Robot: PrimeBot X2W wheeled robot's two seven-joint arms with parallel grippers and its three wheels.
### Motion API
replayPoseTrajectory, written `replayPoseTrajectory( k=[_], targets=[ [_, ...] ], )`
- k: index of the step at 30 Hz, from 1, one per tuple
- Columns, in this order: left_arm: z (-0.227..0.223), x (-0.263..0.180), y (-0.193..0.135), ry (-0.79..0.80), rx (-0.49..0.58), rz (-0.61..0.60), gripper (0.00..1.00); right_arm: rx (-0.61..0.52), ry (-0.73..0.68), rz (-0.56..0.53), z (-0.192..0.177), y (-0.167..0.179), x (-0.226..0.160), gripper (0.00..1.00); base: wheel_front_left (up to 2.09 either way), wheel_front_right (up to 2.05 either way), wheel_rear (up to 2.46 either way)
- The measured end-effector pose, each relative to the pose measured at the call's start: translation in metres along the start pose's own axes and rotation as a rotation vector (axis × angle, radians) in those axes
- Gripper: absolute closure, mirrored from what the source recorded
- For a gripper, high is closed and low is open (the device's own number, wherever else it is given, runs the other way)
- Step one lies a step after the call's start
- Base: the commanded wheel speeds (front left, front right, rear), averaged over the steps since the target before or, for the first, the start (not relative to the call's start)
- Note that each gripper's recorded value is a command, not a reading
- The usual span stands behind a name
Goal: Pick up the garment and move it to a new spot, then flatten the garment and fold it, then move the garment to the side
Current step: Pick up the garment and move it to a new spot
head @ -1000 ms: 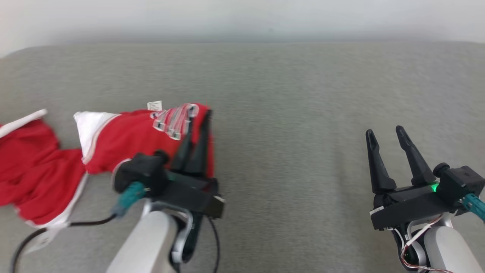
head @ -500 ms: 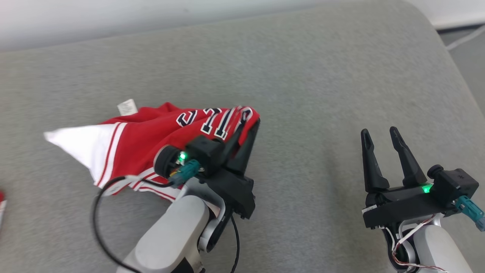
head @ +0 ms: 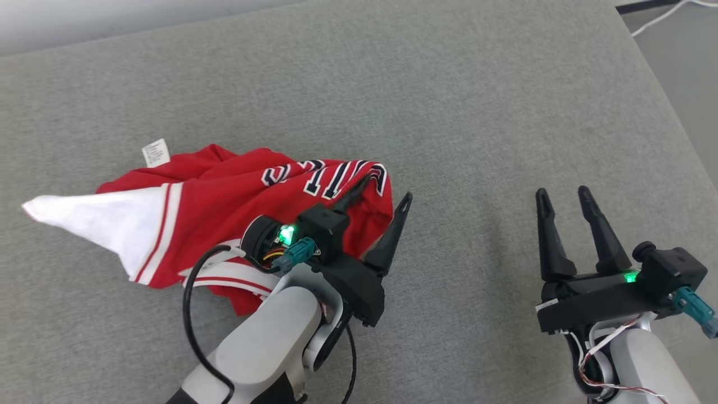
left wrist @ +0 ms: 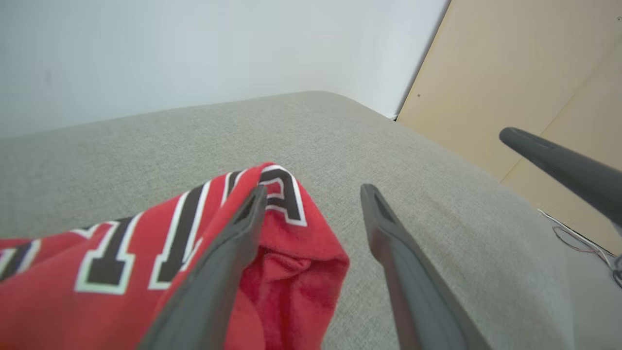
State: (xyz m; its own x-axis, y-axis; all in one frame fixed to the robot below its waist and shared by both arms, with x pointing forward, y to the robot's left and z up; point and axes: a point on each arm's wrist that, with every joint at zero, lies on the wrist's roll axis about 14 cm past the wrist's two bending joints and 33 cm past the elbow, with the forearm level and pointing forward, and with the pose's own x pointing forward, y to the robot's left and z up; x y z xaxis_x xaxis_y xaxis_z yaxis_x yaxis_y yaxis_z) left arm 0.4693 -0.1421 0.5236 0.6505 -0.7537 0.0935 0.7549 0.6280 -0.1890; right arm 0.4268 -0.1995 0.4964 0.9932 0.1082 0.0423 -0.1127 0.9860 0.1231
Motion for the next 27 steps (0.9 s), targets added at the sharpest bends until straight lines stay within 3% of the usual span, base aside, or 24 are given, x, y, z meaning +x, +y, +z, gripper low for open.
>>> replayPoseTrajectory(
  k=[4, 9, 20, 27],
  targets=[
    [0.028, -0.004, 0.007, -0.086, 0.014, 0.042, 0.00, -0.006, -0.015, 0.010, 0.005, 0.001, 0.002, 0.00, 0.00, 0.00, 0.00],
    [0.069, -0.028, 0.047, -0.199, 0.059, 0.203, 0.00, -0.012, -0.032, 0.039, 0.013, 0.010, 0.003, 0.00, 0.00, 0.00, 0.00],
    [0.129, -0.135, 0.143, -0.339, 0.182, 0.619, 0.00, -0.015, -0.078, 0.134, 0.030, 0.045, 0.005, 0.00, 0.00, 0.00, 0.00],
    [0.136, -0.199, 0.166, -0.335, 0.253, 0.769, 0.00, -0.030, -0.095, 0.177, 0.039, 0.060, -0.001, 0.00, 0.00, 0.00, 0.00]
  ],
)
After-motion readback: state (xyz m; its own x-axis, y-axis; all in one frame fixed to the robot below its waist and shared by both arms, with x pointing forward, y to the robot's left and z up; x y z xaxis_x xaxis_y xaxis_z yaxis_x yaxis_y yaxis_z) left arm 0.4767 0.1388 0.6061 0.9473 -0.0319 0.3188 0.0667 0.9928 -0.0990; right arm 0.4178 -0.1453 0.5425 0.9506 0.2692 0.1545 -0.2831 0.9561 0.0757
